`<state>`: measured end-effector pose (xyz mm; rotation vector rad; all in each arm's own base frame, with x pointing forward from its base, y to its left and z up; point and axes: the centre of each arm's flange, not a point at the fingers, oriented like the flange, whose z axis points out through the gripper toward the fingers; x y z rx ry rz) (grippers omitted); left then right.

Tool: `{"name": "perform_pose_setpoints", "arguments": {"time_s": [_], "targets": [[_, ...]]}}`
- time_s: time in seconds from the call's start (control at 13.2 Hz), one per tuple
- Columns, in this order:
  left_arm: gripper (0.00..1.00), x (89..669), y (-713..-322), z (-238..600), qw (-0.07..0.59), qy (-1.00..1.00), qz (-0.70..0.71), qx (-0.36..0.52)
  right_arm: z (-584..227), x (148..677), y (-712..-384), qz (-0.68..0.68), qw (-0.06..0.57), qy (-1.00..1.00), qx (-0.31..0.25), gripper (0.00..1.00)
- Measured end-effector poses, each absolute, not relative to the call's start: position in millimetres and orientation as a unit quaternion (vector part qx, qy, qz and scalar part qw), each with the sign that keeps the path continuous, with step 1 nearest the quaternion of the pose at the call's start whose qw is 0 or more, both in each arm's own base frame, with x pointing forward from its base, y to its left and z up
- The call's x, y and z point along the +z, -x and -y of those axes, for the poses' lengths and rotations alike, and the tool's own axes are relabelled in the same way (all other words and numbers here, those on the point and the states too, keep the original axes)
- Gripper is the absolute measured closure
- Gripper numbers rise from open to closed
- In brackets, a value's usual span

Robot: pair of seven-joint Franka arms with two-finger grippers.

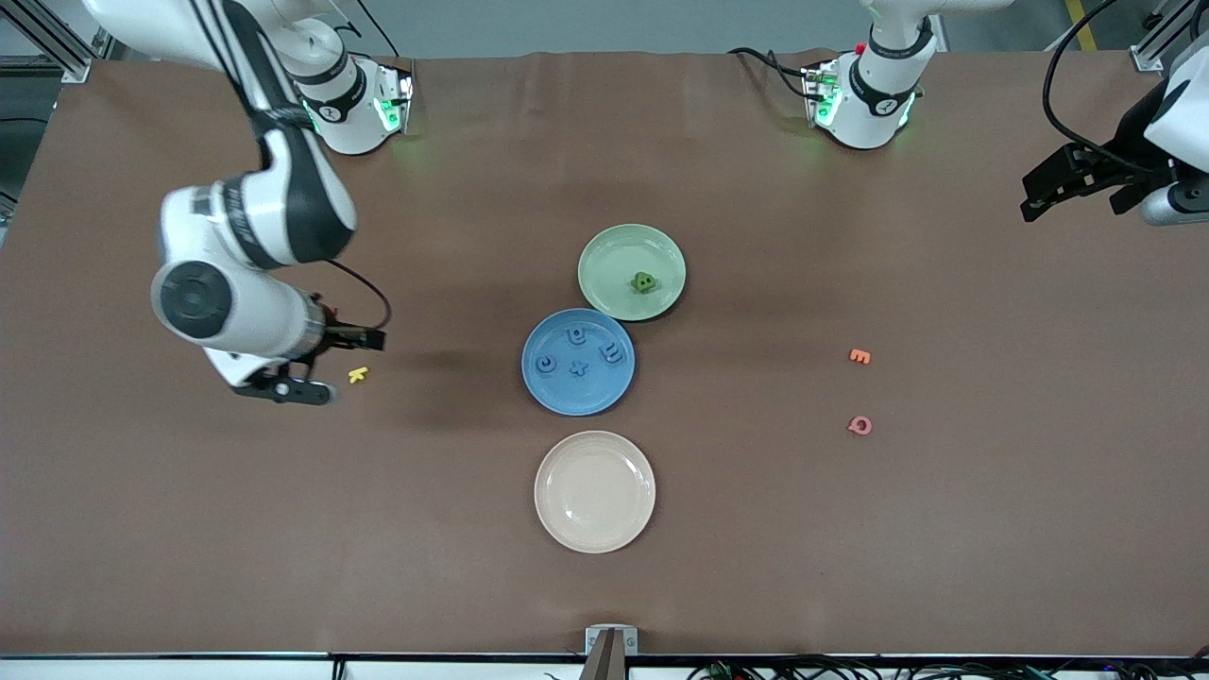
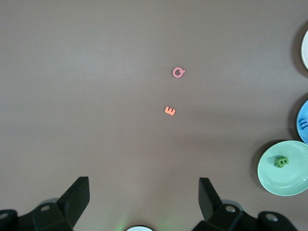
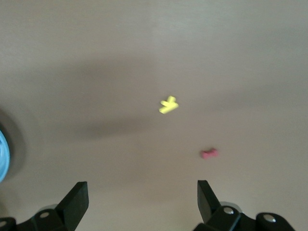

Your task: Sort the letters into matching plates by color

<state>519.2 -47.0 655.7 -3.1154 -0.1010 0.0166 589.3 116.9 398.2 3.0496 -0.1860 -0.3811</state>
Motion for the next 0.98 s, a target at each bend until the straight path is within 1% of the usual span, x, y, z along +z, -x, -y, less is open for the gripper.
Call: {"name": "perform_pose_setpoints", "arguments": {"time_s": [0.23, 0.38, 0.53, 0.83, 0.98], "targets": [[0.0, 655, -516, 46, 0.014, 0.998, 0.05, 0.017, -65, 451, -581, 0.062, 0.029, -0.989, -0.134, 0.0], [0.0, 656, -515, 46, 0.014, 0.998, 0.056, 0.019, -35, 493, -583, 0.055, 0.035, -0.989, -0.133, 0.0], [0.0, 656, -515, 46, 0.014, 0.998, 0.056, 0.019, -8, 524, -586, 0.051, 0.03, -0.991, -0.123, 0.0], [0.0, 665, -515, 46, 0.013, 0.998, 0.056, 0.01, 21, 548, -588, 0.064, 0.026, -0.992, -0.109, 0.0], [0.0, 667, -515, 46, 0.013, 0.998, 0.057, 0.007, 24, 567, -591, 0.067, 0.025, -0.994, -0.088, 0.0]]}}
